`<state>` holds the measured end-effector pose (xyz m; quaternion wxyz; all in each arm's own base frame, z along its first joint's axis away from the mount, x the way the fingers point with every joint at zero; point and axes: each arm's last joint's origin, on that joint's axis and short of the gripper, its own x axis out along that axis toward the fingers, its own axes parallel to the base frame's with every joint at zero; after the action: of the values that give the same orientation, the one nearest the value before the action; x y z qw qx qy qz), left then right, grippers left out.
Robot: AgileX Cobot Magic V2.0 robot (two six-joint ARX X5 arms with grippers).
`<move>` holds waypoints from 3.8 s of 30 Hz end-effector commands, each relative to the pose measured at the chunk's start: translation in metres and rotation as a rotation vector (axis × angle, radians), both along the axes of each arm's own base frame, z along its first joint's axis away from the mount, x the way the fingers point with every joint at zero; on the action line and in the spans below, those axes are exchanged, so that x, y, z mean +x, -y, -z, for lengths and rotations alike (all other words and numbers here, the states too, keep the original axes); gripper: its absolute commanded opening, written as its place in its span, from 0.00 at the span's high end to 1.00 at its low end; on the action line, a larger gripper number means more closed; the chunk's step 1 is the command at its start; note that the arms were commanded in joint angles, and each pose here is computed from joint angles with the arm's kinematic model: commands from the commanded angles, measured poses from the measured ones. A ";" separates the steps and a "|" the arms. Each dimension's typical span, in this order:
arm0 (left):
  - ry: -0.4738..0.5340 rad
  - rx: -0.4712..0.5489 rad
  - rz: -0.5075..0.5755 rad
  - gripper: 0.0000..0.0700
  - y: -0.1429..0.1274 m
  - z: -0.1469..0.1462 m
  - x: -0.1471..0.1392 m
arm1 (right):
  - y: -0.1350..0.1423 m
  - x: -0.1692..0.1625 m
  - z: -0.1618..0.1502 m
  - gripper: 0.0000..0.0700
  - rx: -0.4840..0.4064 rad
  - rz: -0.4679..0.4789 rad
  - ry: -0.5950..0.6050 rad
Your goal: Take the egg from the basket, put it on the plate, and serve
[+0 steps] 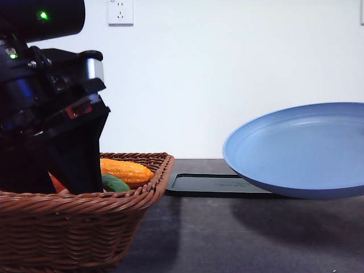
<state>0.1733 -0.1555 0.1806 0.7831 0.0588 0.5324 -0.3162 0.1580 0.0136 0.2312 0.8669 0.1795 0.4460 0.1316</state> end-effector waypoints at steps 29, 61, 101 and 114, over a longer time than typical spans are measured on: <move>0.164 -0.121 0.029 0.79 0.007 -0.068 0.006 | -0.004 0.006 -0.024 1.00 0.135 -0.052 0.053; 0.079 -0.200 0.321 0.78 0.098 -0.081 -0.003 | -0.070 0.027 0.011 1.00 0.220 -0.408 -0.178; 0.240 -0.095 0.230 0.37 0.076 -0.152 -0.007 | -0.066 0.028 0.017 1.00 0.255 -0.409 -0.248; 0.513 0.019 -0.020 0.38 0.005 -0.202 -0.032 | -0.046 0.082 0.031 1.00 0.268 -0.335 -0.286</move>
<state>0.1420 -0.1603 0.3775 0.8913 0.1336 0.3297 -0.2810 0.2307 0.0590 0.1950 0.7209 0.2411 0.5805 0.2919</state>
